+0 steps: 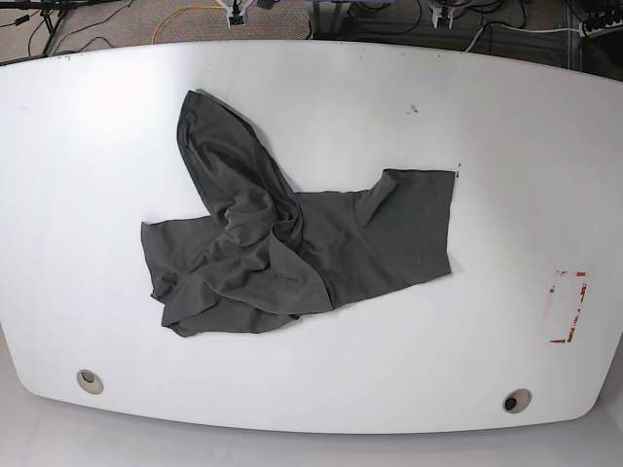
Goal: Fold the T-shirt properly
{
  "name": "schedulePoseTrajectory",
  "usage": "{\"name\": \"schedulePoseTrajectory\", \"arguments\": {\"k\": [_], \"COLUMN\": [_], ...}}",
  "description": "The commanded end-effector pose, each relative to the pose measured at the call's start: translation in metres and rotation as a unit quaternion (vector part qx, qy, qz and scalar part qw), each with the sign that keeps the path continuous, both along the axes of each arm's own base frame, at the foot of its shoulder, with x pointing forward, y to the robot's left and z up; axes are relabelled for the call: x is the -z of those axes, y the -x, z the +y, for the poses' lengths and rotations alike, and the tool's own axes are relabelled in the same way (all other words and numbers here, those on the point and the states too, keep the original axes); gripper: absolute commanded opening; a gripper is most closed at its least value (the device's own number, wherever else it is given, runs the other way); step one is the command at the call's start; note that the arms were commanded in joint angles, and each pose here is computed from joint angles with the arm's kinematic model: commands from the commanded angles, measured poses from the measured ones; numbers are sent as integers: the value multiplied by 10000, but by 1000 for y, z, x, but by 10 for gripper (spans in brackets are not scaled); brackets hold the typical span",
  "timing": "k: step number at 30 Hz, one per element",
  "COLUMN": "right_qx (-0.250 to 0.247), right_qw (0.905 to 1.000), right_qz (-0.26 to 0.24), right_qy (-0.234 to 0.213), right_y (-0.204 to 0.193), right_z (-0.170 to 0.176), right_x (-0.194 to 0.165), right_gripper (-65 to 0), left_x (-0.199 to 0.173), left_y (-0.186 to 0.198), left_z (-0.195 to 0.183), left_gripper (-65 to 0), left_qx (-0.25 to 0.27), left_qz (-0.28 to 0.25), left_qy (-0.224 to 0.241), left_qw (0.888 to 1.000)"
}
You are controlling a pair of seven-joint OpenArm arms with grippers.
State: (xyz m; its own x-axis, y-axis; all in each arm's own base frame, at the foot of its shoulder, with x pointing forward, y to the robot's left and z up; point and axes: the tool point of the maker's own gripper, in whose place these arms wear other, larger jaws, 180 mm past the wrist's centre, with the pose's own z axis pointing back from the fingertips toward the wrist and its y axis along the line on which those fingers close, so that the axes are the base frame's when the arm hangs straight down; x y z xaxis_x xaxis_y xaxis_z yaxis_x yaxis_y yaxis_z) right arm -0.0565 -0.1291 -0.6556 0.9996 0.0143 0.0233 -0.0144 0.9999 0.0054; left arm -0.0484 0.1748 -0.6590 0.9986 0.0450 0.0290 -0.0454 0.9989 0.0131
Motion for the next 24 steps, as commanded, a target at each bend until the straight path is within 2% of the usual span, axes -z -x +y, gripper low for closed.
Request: {"name": "schedulePoseTrajectory", "arguments": {"k": [1,11,24], "right_qx": [7,-21,39], "right_qw": [10000,9994,10000], "right_qz": [-31,-345,-51], "right_qy": [-4,10,48], "right_y": [3,-17,4], "right_z": [-2,-6,-4], "right_x": [-1,-4,-2], "right_gripper": [-539,-537,-535], "left_x": [-1,-6,-2], "left_y": [1,-31,-21], "left_z": [4,12,9], "left_gripper": [-290,-295,-288], "left_qx": [-1,79,33], "left_qz": [-32,-510,-318], "left_qy": [-45,-124,-83], "left_qw": [10000,9986,9995]}}
